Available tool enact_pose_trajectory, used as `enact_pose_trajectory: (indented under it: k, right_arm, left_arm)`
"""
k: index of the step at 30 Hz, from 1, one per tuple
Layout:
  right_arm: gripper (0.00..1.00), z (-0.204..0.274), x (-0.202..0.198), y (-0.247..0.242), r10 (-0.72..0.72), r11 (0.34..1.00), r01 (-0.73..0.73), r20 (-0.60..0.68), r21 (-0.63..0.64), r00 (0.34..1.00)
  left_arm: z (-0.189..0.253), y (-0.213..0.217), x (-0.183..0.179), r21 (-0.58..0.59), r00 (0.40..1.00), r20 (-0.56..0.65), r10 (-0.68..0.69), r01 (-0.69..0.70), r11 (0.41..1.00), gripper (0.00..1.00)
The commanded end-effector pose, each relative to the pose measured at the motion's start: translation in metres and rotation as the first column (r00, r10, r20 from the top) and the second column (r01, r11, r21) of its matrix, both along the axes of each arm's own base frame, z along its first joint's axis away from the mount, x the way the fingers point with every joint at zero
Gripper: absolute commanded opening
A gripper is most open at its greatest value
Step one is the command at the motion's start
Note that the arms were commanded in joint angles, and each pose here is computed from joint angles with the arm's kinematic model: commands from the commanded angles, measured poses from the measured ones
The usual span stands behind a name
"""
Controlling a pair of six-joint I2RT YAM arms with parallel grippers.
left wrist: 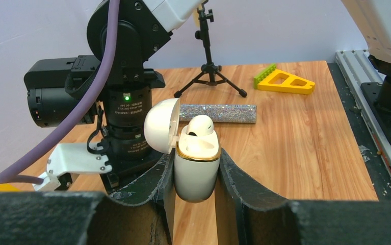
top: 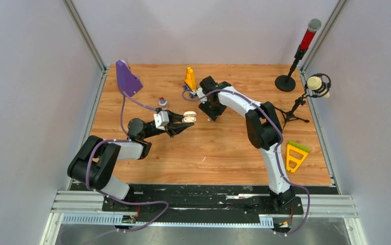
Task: Insert the wireless bluetooth earbuds into the charging case
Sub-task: Pick up the earbud from the center of the board.
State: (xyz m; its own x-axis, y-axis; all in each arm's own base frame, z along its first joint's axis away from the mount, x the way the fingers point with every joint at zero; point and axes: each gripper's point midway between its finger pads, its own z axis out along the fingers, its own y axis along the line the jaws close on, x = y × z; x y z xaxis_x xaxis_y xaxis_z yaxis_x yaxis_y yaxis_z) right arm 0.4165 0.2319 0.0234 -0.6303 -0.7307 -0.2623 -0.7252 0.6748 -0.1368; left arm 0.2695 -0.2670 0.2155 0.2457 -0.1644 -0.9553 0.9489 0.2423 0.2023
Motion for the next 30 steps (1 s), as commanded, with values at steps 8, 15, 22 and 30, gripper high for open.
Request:
enact_pose_trajectory:
  k: [8, 15, 22, 30]
  right_arm:
    - [0.46, 0.028, 0.025, -0.006, 0.114, 0.993, -0.114, 0.135, -0.008, 0.984]
    - [0.49, 0.071, 0.003, 0.021, 0.227, 0.957, -0.263, 0.244, 0.122, 0.943]
    - [0.5, 0.061, -0.001, 0.05, 0.198, 0.974, -0.224, 0.315, 0.047, 0.928]
    - [0.48, 0.032, 0.0, 0.057, 0.152, 0.988, -0.144, 0.317, -0.048, 0.936]
  left_arm:
    - [0.026, 0.002, -0.007, -0.039, 0.994, 0.108, -0.004, 0.009, 0.999, 0.0]
    - [0.035, 0.003, -0.015, -0.041, 0.989, 0.144, -0.021, 0.027, 0.999, 0.0]
    - [0.044, 0.004, -0.02, -0.049, 0.984, 0.175, -0.024, 0.033, 0.998, 0.0]
    - [0.044, 0.005, -0.021, -0.047, 0.983, 0.184, -0.021, 0.031, 0.998, 0.0]
